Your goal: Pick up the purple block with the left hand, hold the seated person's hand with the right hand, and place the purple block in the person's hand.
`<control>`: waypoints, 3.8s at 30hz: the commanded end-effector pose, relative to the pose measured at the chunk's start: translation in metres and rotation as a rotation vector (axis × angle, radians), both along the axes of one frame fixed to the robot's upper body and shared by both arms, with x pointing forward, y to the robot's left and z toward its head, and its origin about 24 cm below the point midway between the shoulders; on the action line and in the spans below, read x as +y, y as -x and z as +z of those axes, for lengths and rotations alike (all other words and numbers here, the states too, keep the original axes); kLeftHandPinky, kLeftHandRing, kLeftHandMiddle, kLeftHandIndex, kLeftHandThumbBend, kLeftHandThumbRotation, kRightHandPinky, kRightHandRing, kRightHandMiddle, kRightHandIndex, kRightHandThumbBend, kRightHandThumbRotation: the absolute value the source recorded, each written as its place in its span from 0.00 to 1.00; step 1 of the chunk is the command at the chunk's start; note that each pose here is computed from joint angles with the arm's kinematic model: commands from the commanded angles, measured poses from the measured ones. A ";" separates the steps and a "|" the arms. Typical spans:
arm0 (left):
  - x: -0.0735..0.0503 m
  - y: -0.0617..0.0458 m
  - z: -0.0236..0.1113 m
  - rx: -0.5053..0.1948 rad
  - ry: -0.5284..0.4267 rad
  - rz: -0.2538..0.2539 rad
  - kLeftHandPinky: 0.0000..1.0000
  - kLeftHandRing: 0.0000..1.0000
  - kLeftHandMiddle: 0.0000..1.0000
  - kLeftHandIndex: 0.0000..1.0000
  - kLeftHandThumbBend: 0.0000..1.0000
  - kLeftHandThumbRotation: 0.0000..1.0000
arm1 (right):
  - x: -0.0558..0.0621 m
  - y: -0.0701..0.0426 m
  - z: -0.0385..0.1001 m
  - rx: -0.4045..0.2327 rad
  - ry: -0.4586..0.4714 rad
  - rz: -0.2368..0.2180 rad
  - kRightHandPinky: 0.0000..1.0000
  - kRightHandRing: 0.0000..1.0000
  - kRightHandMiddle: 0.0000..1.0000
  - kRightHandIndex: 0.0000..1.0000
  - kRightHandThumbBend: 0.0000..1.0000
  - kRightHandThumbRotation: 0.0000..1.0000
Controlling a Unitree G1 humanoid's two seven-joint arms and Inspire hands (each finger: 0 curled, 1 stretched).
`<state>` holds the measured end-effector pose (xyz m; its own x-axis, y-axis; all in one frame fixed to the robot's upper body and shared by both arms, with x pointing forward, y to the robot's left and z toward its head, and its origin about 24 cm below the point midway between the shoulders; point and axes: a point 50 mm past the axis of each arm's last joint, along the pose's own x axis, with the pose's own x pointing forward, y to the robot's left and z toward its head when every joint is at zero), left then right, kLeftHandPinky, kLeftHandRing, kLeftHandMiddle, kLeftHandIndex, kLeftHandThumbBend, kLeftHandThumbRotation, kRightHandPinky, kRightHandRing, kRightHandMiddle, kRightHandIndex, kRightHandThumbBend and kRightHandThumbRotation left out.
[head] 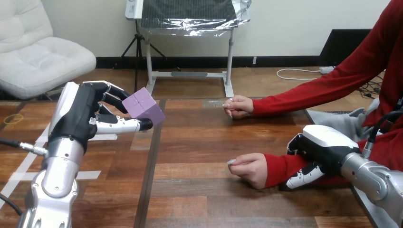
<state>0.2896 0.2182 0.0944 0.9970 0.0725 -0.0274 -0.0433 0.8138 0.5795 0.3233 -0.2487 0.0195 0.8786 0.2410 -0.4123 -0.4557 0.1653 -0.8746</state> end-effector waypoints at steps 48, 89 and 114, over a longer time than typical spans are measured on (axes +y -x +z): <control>-0.004 -0.004 0.020 -0.079 0.003 -0.015 0.22 0.30 0.37 0.44 0.68 0.00 | 0.008 -0.026 0.058 -0.213 -0.211 0.007 0.30 0.33 0.38 0.37 0.75 0.20; -0.008 -0.005 0.017 -0.064 0.029 -0.027 0.20 0.28 0.35 0.44 0.65 0.00 | 0.007 -0.030 0.086 -0.290 -0.243 0.037 0.27 0.32 0.37 0.36 0.76 0.18; -0.012 -0.008 0.015 -0.059 0.010 -0.027 0.19 0.27 0.35 0.44 0.66 0.00 | 0.012 -0.031 0.085 -0.283 -0.236 0.058 0.27 0.32 0.37 0.36 0.76 0.17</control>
